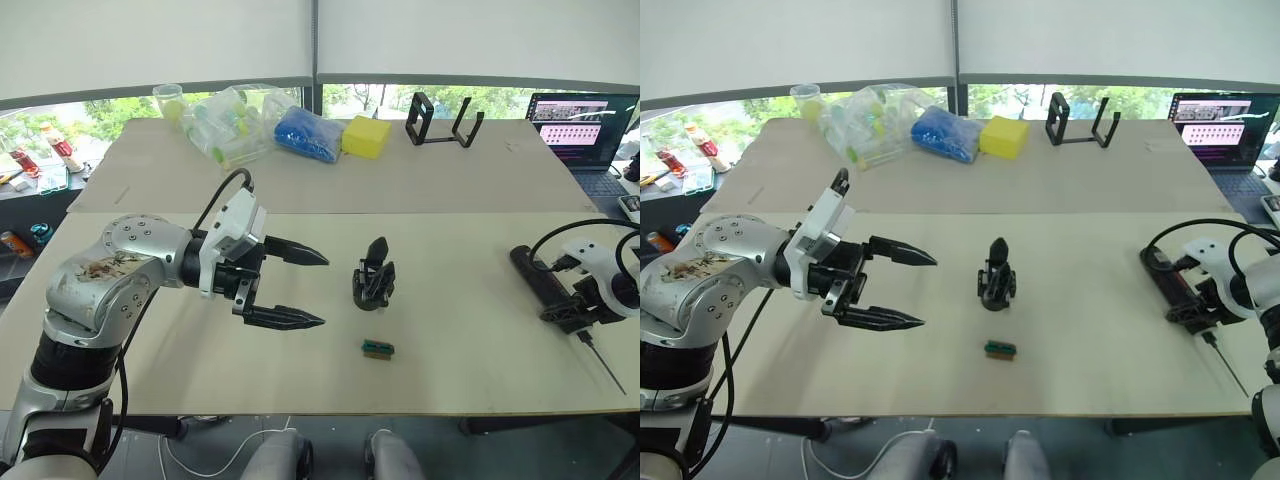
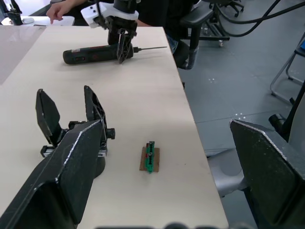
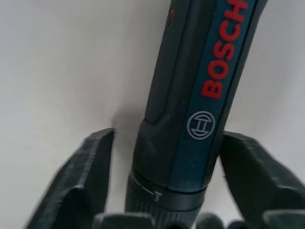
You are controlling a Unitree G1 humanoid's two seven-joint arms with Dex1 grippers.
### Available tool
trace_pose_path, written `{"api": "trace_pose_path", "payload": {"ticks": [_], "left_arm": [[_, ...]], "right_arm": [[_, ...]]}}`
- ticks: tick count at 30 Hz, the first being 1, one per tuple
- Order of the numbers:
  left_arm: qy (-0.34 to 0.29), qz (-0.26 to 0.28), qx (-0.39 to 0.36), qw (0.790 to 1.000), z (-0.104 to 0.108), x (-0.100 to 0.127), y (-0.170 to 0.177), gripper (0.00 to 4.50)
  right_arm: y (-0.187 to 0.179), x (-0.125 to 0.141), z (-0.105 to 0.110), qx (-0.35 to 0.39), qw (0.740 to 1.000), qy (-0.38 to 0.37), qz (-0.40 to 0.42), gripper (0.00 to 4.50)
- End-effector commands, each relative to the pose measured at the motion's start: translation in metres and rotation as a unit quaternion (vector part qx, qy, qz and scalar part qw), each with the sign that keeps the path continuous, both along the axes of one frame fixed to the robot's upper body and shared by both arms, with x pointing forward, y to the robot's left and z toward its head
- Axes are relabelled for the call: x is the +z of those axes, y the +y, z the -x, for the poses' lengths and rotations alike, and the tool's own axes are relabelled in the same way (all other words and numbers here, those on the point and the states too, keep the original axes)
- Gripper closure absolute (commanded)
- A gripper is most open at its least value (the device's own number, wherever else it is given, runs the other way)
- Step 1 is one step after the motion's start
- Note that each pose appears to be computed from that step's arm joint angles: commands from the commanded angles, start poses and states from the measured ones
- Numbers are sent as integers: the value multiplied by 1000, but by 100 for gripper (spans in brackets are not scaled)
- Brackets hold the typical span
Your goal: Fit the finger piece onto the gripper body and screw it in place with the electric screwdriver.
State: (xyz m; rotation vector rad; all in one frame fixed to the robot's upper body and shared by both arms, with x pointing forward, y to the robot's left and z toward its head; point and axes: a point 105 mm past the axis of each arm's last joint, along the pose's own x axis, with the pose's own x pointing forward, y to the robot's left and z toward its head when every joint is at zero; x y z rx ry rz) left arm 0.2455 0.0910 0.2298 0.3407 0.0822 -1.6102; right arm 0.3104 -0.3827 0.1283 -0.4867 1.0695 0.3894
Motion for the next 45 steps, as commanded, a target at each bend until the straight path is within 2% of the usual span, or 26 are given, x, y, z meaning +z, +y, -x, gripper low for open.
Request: {"api": "trace_pose_path", "payload": {"ticks": [1, 4, 13, 15, 17, 19, 24, 32, 37, 40, 44, 45], "left_arm": [[-23, -7, -4, 1000, 3, 2, 1, 0], [-26, -10, -3, 1000, 1, 0, 2, 0], [-37, -24, -24, 999, 0, -3, 1, 0], [-38, -26, -27, 999, 1, -2, 0, 0], [-39, -27, -29, 998, 0, -2, 0, 0], [-39, -28, -29, 998, 0, -2, 1, 0], [-39, -29, -30, 998, 0, -5, -1, 0], [-42, -30, -33, 998, 2, -5, -3, 0], [-44, -29, -30, 998, 2, -4, -3, 0], [-43, -29, -28, 998, 2, -4, -2, 0], [-44, -30, -28, 998, 1, -4, -2, 0], [-44, -30, -28, 998, 1, -3, -2, 0]], "right_arm": [[21, 40, -10, 161, 985, -68, 15, 254], [35, 50, -14, 237, 967, -87, 39, 262], [47, 28, -14, 295, 952, -40, 77, 262], [46, 31, -8, 294, 953, -6, 79, 155], [43, 34, -5, 288, 954, 13, 86, 87], [40, 38, -5, 245, 965, 33, 82, 22], [46, 38, -16, 206, 975, 36, 73, 22], [41, 12, -13, 153, 980, 112, 60, 22], [40, 4, -12, 149, 979, 125, 59, 22], [41, 1, -16, 155, 979, 116, 65, 105], [49, 1, -23, 175, 976, 109, 68, 241], [50, 1, -23, 178, 975, 114, 66, 259]]}}
